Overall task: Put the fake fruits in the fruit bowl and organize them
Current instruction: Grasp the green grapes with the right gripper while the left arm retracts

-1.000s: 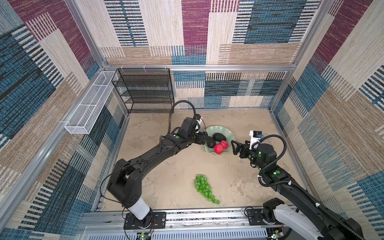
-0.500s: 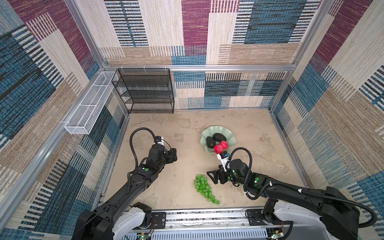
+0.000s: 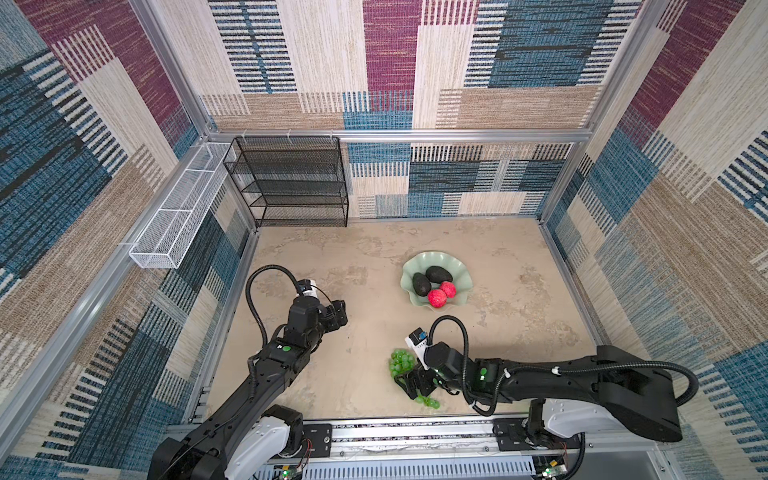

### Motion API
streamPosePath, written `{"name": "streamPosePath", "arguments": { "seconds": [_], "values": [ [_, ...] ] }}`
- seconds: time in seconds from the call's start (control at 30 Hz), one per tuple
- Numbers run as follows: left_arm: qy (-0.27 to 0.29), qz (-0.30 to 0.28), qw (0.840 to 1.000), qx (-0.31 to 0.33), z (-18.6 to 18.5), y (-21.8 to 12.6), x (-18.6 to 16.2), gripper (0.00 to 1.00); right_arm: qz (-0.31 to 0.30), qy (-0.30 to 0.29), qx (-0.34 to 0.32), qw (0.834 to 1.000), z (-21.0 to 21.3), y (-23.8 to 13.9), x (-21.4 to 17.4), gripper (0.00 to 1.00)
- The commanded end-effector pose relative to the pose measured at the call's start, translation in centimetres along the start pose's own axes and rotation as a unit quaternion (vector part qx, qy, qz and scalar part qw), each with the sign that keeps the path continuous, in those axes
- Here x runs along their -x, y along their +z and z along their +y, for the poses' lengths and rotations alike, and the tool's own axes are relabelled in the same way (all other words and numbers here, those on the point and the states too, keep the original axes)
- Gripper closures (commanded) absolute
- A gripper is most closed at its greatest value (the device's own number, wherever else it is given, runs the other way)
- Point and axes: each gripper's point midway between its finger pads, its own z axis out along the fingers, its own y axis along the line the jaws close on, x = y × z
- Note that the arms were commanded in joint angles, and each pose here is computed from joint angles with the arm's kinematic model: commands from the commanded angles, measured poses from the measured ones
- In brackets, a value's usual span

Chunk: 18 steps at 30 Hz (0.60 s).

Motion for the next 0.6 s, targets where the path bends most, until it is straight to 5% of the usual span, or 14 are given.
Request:
{"name": "streamPosePath", "arguments": {
  "seconds": [0.0,0.4,0.57],
  "values": [
    [-0.013,-0.013,1.000,-0.021,-0.8,-0.2,0.8,0.14,-0.004,0.017,-0.011,1.000,-0.2,1.0,0.0,0.07],
    [-0.016,-0.013,1.000,-0.017,-0.2,-0.4,0.6,0.14,-0.034,0.044,-0.029,0.998,-0.8,1.3,1.0,0.51],
    [-0.018,-0.013,1.000,-0.018,-0.2,-0.4,0.8,0.14,-0.072,0.061,-0.031,0.995,-1.2,0.0,2.5,0.59]
  ]
}}
